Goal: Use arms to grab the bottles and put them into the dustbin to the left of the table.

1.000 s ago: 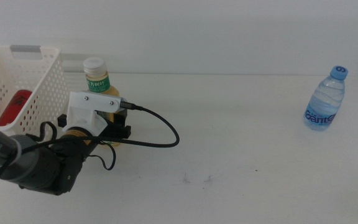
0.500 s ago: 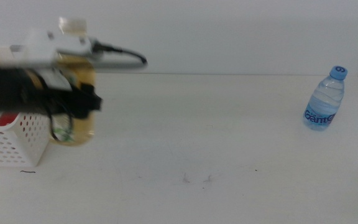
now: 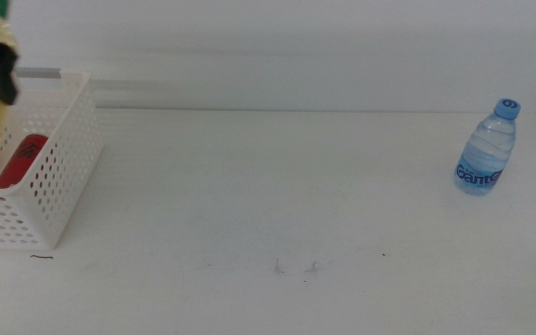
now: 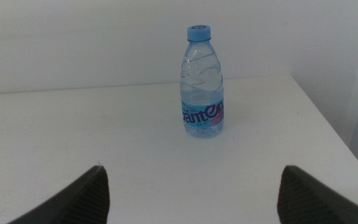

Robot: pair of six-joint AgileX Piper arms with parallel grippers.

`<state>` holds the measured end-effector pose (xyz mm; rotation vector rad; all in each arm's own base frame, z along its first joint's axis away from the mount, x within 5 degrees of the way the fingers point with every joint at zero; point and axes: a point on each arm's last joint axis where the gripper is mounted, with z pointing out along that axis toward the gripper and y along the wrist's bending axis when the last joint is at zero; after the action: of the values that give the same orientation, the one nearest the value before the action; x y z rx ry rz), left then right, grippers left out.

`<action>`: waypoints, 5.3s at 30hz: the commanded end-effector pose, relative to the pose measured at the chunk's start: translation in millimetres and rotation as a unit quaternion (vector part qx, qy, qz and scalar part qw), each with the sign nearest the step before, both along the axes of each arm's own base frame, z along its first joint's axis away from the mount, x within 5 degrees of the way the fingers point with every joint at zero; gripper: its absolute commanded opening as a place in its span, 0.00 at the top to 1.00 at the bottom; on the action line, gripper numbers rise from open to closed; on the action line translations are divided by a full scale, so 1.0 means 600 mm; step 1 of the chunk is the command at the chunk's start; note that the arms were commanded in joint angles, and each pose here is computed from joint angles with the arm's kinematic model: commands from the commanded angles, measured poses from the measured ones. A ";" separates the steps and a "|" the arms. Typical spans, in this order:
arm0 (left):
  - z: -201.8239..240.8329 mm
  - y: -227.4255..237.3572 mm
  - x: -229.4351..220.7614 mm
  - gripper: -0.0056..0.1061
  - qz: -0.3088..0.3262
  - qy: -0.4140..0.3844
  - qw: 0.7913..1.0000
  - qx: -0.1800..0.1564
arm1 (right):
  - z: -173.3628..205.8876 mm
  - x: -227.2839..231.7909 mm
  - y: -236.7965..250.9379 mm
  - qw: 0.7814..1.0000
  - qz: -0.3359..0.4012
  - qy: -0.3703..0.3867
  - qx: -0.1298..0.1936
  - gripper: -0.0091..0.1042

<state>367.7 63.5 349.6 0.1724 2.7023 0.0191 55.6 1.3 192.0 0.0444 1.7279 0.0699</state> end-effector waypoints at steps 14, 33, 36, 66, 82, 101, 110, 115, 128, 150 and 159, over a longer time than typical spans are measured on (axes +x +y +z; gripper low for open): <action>-0.139 0.051 0.090 0.78 0.000 0.060 0.998 -0.006 | 0.000 0.000 -0.001 1.000 -0.005 -0.006 -0.006 0.14; 0.154 -0.079 -0.079 0.11 -0.083 -0.154 0.979 -0.103 | 0.000 0.000 -0.001 1.000 -0.005 -0.006 -0.006 0.14; 0.205 -0.125 -0.133 0.11 -0.124 -0.202 0.960 -0.152 | 0.000 0.000 -0.001 1.000 -0.005 -0.006 -0.006 0.14; 0.300 -0.279 -0.335 0.11 -0.334 -0.273 0.882 -0.191 | 0.012 -0.001 -0.001 1.000 -0.004 -0.012 0.001 0.14; 0.300 -0.278 -0.334 0.11 -0.332 -0.273 0.883 -0.187 | 0.037 0.123 -0.001 0.998 -0.005 -0.051 -0.035 0.14; 0.300 -0.278 -0.333 0.11 -0.331 -0.273 0.884 -0.184 | -0.072 0.369 -0.004 0.998 -0.021 0.017 -0.048 0.14; 0.300 -0.278 -0.333 0.11 -0.331 -0.273 0.884 -0.184 | -0.125 0.438 -0.015 0.996 -0.057 0.044 -0.046 0.14; 0.300 -0.278 -0.333 0.11 -0.331 -0.273 0.884 -0.184 | -0.141 0.473 -0.009 0.997 -0.037 0.038 -0.047 0.14; 0.300 -0.278 -0.333 0.11 -0.331 -0.273 0.884 -0.184 | -0.167 0.559 -0.008 0.998 -0.039 0.030 -0.043 0.26; 0.300 -0.278 -0.333 0.11 -0.331 -0.273 0.884 -0.184 | -0.120 0.654 0.480 0.971 0.238 0.020 -0.020 0.94; 0.300 -0.278 -0.333 0.11 -0.331 -0.273 0.884 -0.184 | -0.131 0.639 0.504 0.964 0.259 0.058 -0.032 0.13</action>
<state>168.8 -102.9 528.8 0.8333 1.9218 -0.5506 442.3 298.2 104.6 -0.4372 1.8136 0.3983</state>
